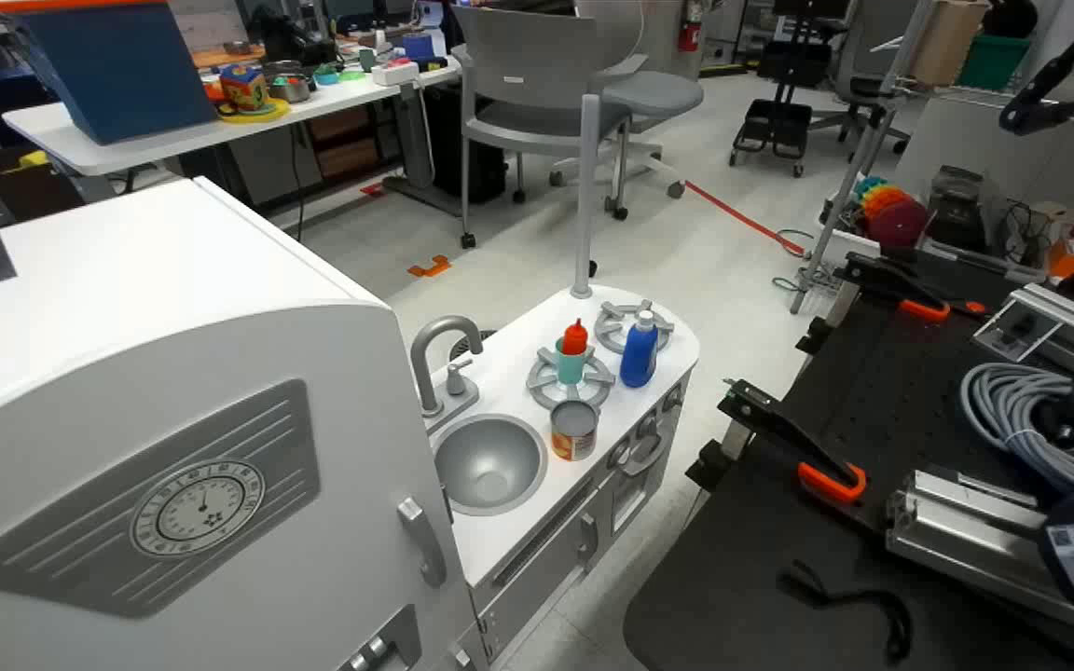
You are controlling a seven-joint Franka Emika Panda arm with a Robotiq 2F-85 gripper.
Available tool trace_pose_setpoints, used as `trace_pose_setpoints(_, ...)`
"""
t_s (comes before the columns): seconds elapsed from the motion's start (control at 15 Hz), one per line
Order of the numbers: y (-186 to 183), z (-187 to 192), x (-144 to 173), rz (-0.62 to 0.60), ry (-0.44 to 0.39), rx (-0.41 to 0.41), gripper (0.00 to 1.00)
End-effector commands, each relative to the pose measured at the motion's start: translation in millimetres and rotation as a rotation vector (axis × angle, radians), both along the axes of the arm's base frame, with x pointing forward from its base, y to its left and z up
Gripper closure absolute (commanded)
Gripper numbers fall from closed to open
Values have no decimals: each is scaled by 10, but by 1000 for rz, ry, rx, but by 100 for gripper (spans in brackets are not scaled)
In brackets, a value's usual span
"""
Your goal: Turn the faucet to the left
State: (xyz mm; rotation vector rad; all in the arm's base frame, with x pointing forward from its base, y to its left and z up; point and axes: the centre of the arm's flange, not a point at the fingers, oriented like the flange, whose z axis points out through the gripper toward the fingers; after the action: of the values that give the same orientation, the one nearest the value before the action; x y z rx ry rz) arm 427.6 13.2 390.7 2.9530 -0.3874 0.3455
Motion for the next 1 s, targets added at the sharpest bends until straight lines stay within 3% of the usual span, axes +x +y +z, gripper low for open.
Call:
trace_pose_setpoints(0.0,0,0,0,0,0,0,0)
trace_pose_setpoints(0.27,0,0,0,0,0,0,0)
trace_pose_setpoints(0.4,98,-68,152,19,6,45,0)
trace_pose_setpoints(0.67,296,-442,652,58,-1,117,0)
trace_pose_setpoints(0.93,277,-940,1332,-9,-2,139,0)
